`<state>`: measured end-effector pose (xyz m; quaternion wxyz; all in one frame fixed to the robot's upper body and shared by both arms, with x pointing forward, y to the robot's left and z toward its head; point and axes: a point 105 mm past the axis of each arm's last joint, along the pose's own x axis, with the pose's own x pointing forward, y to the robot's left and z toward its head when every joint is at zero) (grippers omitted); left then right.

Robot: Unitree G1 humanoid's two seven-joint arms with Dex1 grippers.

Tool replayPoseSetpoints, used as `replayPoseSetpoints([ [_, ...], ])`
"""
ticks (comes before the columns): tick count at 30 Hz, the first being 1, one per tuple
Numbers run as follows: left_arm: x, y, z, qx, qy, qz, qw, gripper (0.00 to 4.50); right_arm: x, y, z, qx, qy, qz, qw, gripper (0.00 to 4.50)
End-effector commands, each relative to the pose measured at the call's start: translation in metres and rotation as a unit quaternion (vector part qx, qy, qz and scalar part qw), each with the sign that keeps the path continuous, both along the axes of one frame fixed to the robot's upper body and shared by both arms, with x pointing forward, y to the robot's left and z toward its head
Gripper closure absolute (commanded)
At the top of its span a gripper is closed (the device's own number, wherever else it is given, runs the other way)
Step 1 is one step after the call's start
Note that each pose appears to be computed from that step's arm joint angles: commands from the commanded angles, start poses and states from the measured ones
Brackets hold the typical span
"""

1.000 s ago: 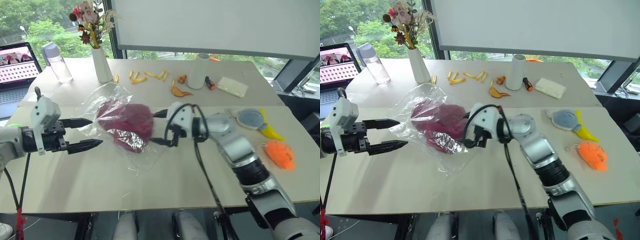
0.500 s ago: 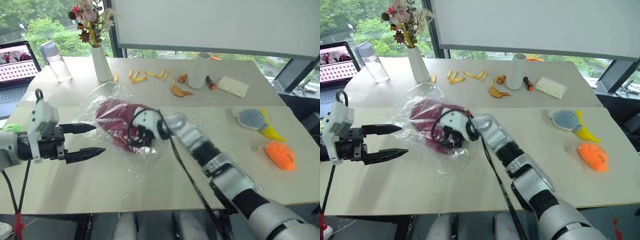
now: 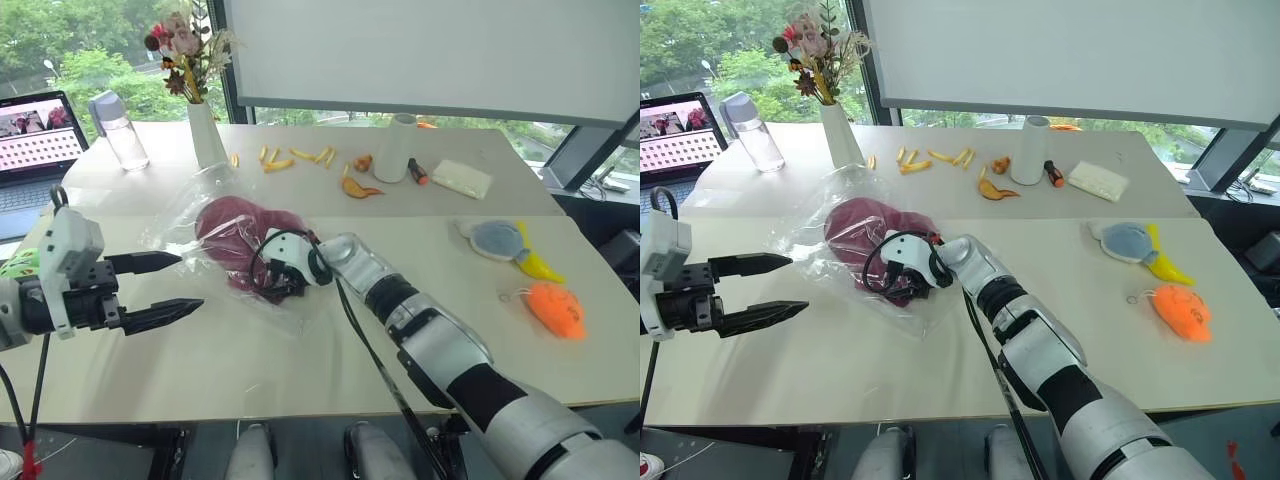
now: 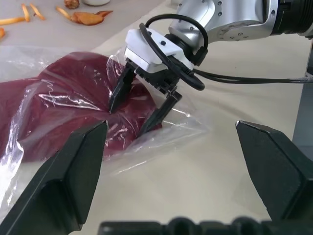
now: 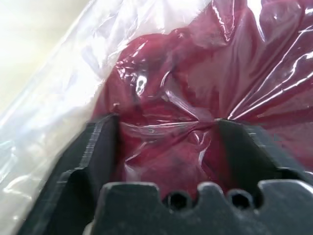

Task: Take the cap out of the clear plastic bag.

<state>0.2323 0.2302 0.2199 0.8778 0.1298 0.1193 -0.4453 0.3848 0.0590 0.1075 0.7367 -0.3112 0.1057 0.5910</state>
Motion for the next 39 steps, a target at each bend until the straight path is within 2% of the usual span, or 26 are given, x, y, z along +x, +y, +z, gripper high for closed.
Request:
replayPoseSetpoints([
  [1,-0.001,-0.002,0.011,0.000,-0.027,-0.003,1.000,0.00,0.007,-0.016,-0.005,-0.017,0.006,-0.020,1.000,2.64],
  [4,0.000,-0.003,0.012,0.004,-0.029,-0.004,1.000,0.00,0.006,-0.013,0.004,0.005,0.009,-0.012,1.000,3.76],
  [7,-0.001,-0.006,0.016,0.002,-0.036,-0.012,0.999,0.00,0.002,-0.008,0.015,0.030,0.012,0.005,0.999,4.47],
  [9,0.000,-0.007,0.018,0.001,-0.041,-0.013,0.999,0.00,-0.002,-0.008,0.021,0.035,-0.002,0.029,0.999,4.47],
  [11,0.002,-0.008,0.020,0.001,-0.045,-0.014,0.999,0.00,-0.020,-0.008,0.028,0.034,-0.018,0.097,0.995,4.47],
  [14,0.004,-0.012,0.022,-0.002,-0.050,-0.022,0.998,0.00,-0.040,-0.015,0.042,0.036,-0.047,0.153,0.986,4.47],
  [18,0.009,-0.019,0.031,-0.022,-0.067,-0.041,0.997,0.00,-0.076,-0.051,0.066,-0.024,-0.176,0.274,0.945,4.47],
  [21,0.013,-0.024,0.031,-0.021,-0.068,-0.055,0.996,0.00,-0.086,-0.071,0.087,-0.038,-0.205,0.300,0.931,4.47],
  [24,0.017,-0.028,0.034,-0.026,-0.072,-0.066,0.995,0.00,-0.079,-0.093,0.096,-0.101,-0.275,0.318,0.901,4.47],
  [27,0.022,-0.032,0.032,-0.030,-0.071,-0.076,0.994,0.00,-0.060,-0.111,0.096,-0.154,-0.330,0.330,0.871,4.47],
  [30,0.025,-0.036,0.031,-0.032,-0.071,-0.086,0.993,0.00,-0.045,-0.122,0.095,-0.185,-0.374,0.348,0.840,4.47],
  [33,0.028,-0.039,0.030,-0.032,-0.072,-0.090,0.993,0.00,-0.026,-0.128,0.100,-0.191,-0.419,0.331,0.824,4.47],
  [34,0.029,-0.039,0.030,-0.033,-0.072,-0.091,0.993,0.00,-0.017,-0.132,0.102,-0.216,-0.438,0.320,0.812,3.87],
  [35,0.030,-0.040,0.029,-0.033,-0.072,-0.092,0.993,0.00,-0.010,-0.134,0.105,-0.225,-0.453,0.309,0.805,3.69],
  [36,0.030,-0.040,0.029,-0.033,-0.072,-0.093,0.993,0.00,-0.004,-0.136,0.108,-0.229,-0.465,0.297,0.802,3.32],
  [39,0.031,-0.042,0.029,-0.037,-0.072,-0.098,0.992,0.00,0.019,-0.147,0.113,-0.281,-0.512,0.254,0.771,2.33],
])
